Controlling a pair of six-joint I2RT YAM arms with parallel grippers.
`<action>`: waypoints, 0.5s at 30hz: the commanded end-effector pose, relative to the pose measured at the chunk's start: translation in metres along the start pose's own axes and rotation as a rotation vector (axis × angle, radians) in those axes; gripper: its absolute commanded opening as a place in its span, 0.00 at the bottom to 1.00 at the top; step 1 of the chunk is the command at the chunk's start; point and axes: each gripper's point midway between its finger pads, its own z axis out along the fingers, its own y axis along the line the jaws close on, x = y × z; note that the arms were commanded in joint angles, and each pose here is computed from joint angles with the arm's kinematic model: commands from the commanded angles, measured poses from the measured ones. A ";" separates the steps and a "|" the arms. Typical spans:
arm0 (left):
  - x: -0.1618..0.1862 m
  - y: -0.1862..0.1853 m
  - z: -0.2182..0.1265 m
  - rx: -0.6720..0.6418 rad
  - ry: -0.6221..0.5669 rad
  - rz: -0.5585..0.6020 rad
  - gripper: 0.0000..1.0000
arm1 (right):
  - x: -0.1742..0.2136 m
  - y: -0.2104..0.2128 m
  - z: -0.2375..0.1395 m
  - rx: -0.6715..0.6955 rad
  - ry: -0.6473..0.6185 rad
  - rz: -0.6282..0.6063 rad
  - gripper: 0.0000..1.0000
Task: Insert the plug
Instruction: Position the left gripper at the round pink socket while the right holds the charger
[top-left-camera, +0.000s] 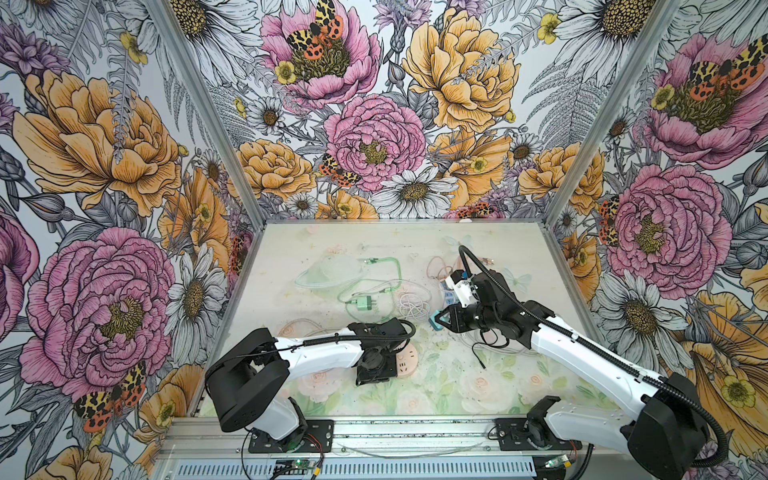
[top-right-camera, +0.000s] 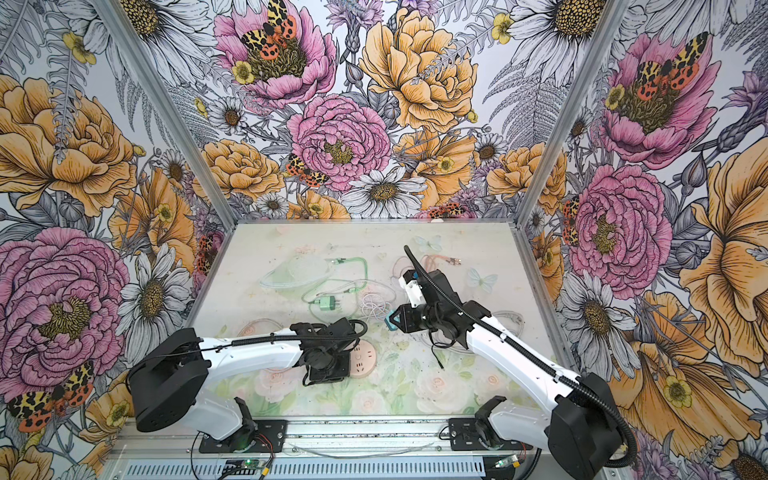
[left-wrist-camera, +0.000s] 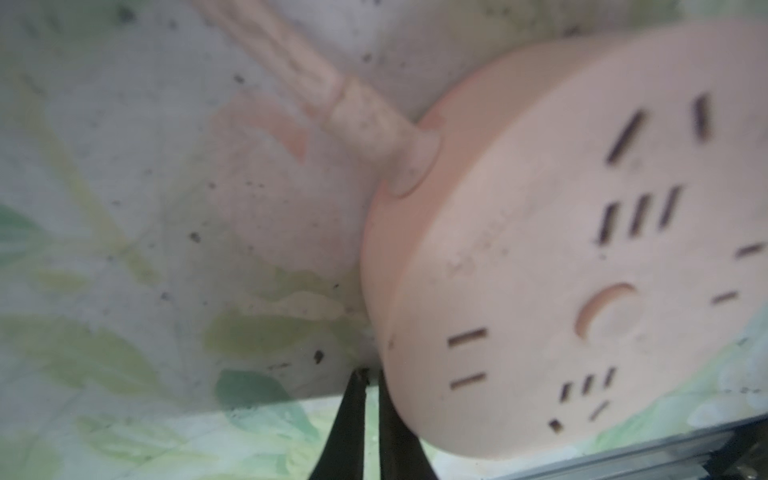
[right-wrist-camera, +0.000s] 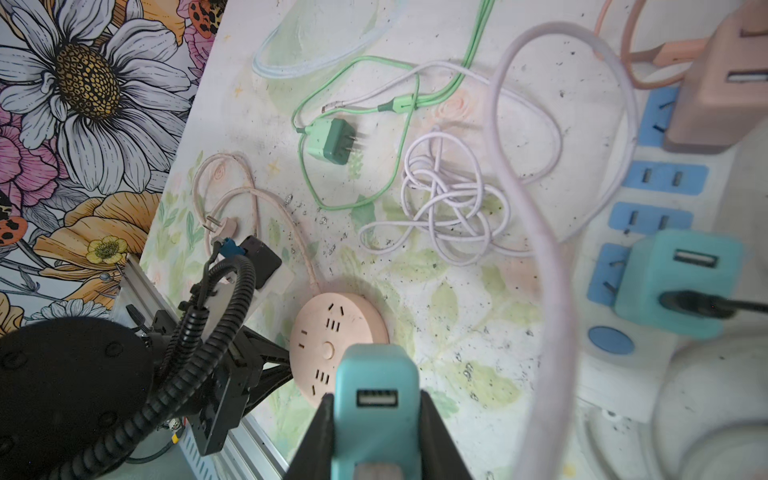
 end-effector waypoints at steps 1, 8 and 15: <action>-0.013 -0.052 0.016 0.200 -0.019 0.055 0.11 | -0.007 -0.004 -0.011 0.036 -0.044 -0.023 0.00; -0.038 -0.053 -0.022 0.260 -0.108 0.063 0.16 | -0.006 -0.007 -0.014 0.053 -0.045 -0.010 0.00; -0.071 -0.021 -0.079 0.282 -0.259 0.027 0.16 | -0.006 -0.006 -0.010 0.052 -0.037 0.005 0.00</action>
